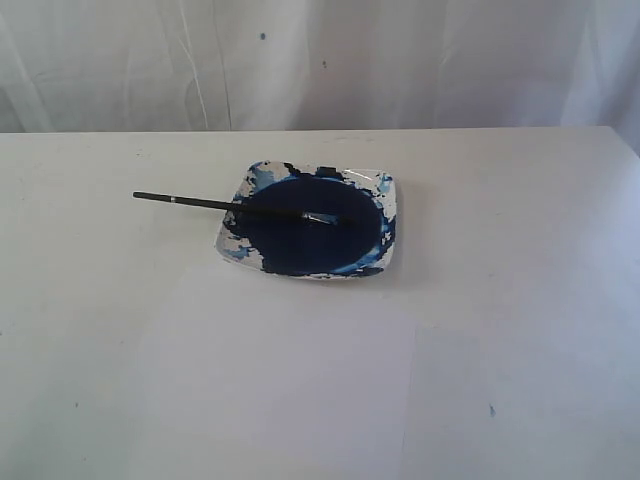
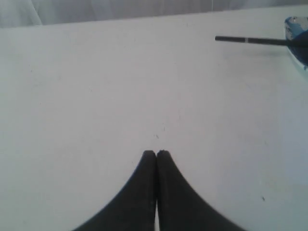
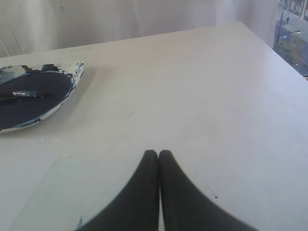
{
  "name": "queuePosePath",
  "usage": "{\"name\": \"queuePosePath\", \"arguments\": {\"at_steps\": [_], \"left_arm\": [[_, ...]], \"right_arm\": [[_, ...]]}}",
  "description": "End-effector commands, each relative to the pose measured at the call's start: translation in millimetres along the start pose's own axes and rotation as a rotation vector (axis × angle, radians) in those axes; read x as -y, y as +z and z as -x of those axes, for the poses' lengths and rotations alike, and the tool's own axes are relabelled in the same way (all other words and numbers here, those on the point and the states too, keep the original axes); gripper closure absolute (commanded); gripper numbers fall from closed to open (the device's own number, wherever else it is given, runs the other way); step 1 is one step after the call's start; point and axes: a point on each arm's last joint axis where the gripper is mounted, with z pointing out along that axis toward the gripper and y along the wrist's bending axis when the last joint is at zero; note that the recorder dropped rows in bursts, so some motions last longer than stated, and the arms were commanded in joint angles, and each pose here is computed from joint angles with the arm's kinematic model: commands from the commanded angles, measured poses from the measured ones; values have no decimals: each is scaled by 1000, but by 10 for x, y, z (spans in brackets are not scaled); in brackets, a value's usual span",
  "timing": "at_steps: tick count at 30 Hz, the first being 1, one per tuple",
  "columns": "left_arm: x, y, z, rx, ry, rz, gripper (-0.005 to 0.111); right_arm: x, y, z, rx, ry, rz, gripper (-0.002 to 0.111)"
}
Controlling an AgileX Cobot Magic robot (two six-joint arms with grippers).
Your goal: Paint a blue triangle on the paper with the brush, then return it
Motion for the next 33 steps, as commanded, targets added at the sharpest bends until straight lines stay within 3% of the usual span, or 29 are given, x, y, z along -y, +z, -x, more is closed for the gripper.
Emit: {"name": "queuePosePath", "arguments": {"at_steps": [1, 7, 12, 14, 18, 22, 25, 28, 33], "left_arm": [[-36, -21, 186, 223, -49, 34, 107], [-102, -140, 464, 570, -365, 12, 107], [-180, -317, 655, 865, -305, 86, 107], [-253, -334, 727, 864, -307, 171, 107], [-424, -364, 1066, 842, -471, 291, 107], [-469, -228, 1538, 826, -427, 315, 107], [-441, 62, 1882, 749, -299, 288, 107], [-378, 431, 2165, 613, -296, 176, 107], [-222, 1192, 2233, 251, -293, -13, 107]], "right_arm": [[2, -2, -2, 7, 2, -2, 108], [2, -2, -2, 7, 2, -2, 108], [2, -2, -2, 7, 2, -2, 108], [2, -2, -2, 7, 2, -2, 108], [2, -2, -2, 7, 2, -2, 108], [2, -2, -2, 7, 2, -2, 108], [2, -2, -2, 7, 2, -2, 108], [2, -2, -2, 7, 2, -2, 108], [2, -2, -2, 7, 2, -2, 108]]}}
